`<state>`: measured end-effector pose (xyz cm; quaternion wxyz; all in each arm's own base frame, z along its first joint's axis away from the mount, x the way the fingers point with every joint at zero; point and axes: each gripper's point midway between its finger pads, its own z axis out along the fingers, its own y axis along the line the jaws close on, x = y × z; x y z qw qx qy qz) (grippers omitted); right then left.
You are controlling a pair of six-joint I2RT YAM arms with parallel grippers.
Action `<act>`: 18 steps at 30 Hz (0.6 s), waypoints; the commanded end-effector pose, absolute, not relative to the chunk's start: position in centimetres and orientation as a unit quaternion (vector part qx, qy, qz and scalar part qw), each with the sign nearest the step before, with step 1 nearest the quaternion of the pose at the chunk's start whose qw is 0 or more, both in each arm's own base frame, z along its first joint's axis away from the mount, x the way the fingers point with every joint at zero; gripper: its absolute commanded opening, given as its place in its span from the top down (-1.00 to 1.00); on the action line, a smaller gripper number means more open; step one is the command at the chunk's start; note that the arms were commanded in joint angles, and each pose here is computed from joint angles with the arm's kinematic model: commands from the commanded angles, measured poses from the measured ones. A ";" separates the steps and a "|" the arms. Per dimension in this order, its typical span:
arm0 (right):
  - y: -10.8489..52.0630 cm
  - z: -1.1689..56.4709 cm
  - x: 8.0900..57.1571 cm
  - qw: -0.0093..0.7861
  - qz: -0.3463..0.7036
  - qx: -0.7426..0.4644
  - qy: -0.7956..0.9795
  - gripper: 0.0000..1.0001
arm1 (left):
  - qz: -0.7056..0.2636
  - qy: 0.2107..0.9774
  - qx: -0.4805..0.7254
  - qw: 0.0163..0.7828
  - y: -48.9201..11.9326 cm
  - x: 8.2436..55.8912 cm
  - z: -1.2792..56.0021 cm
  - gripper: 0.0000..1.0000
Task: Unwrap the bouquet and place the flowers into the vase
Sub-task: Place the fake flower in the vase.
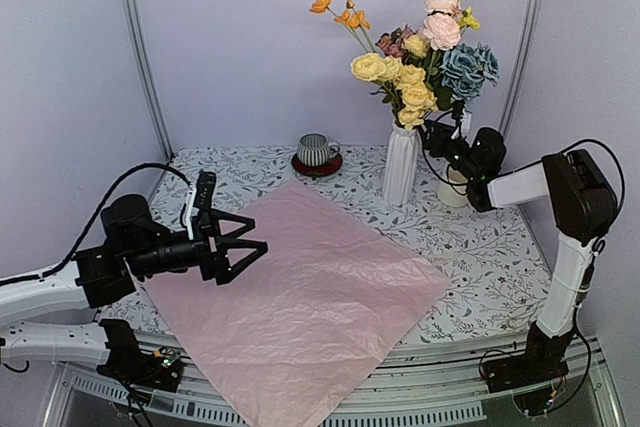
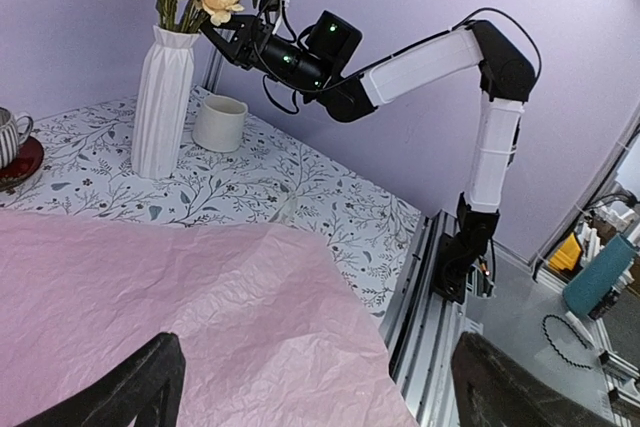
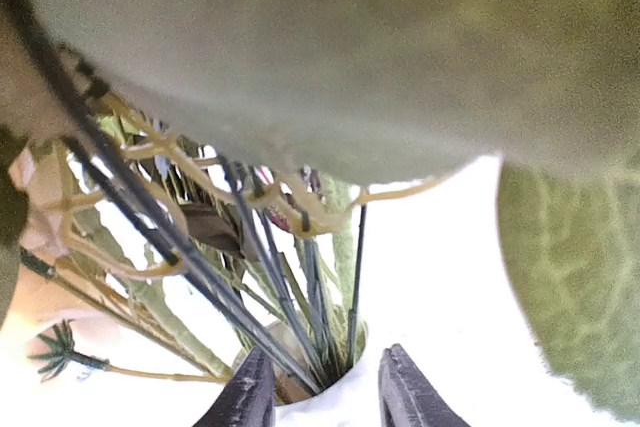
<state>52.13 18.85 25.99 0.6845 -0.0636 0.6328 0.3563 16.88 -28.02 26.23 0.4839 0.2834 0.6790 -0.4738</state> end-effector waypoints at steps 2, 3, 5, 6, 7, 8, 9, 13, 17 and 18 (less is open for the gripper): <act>18.1 28.6 50.1 0.698 0.373 -0.042 0.609 0.05 | -0.476 0.673 0.278 0.493 -27.8 16.7 27.0 -0.91; 17.9 28.5 49.6 0.699 0.375 -0.040 0.607 -0.04 | -0.476 0.673 0.277 0.494 -27.7 16.7 26.9 -0.91; 17.5 28.3 48.6 0.699 0.382 -0.033 0.604 -0.35 | -0.474 0.675 0.274 0.494 -27.6 16.7 26.8 -0.91; 17.4 28.2 48.0 0.700 0.385 -0.031 0.601 -0.45 | -0.472 0.677 0.271 0.494 -27.5 16.8 26.7 -0.92; 17.3 28.2 47.4 0.700 0.389 -0.030 0.599 -0.51 | -0.470 0.680 0.268 0.495 -27.4 16.9 26.7 -0.93; 17.1 28.0 46.8 0.698 0.393 -0.027 0.598 -0.57 | -0.468 0.682 0.266 0.496 -27.3 16.9 26.6 -0.94; 16.9 27.7 46.2 0.696 0.395 -0.023 0.599 -0.63 | -0.464 0.684 0.261 0.498 -27.1 17.1 26.5 -0.94; 16.3 25.5 44.1 0.675 0.400 -0.009 0.620 -0.99 | -0.450 0.694 0.249 0.503 -26.6 17.6 26.2 -0.96; 15.4 23.8 41.2 0.664 0.399 0.004 0.633 -0.98 | -0.436 0.705 0.235 0.508 -26.1 18.2 25.8 -0.96; 15.0 23.3 40.3 0.663 0.399 0.008 0.634 -0.98 | -0.431 0.708 0.232 0.509 -26.0 18.3 25.5 -0.96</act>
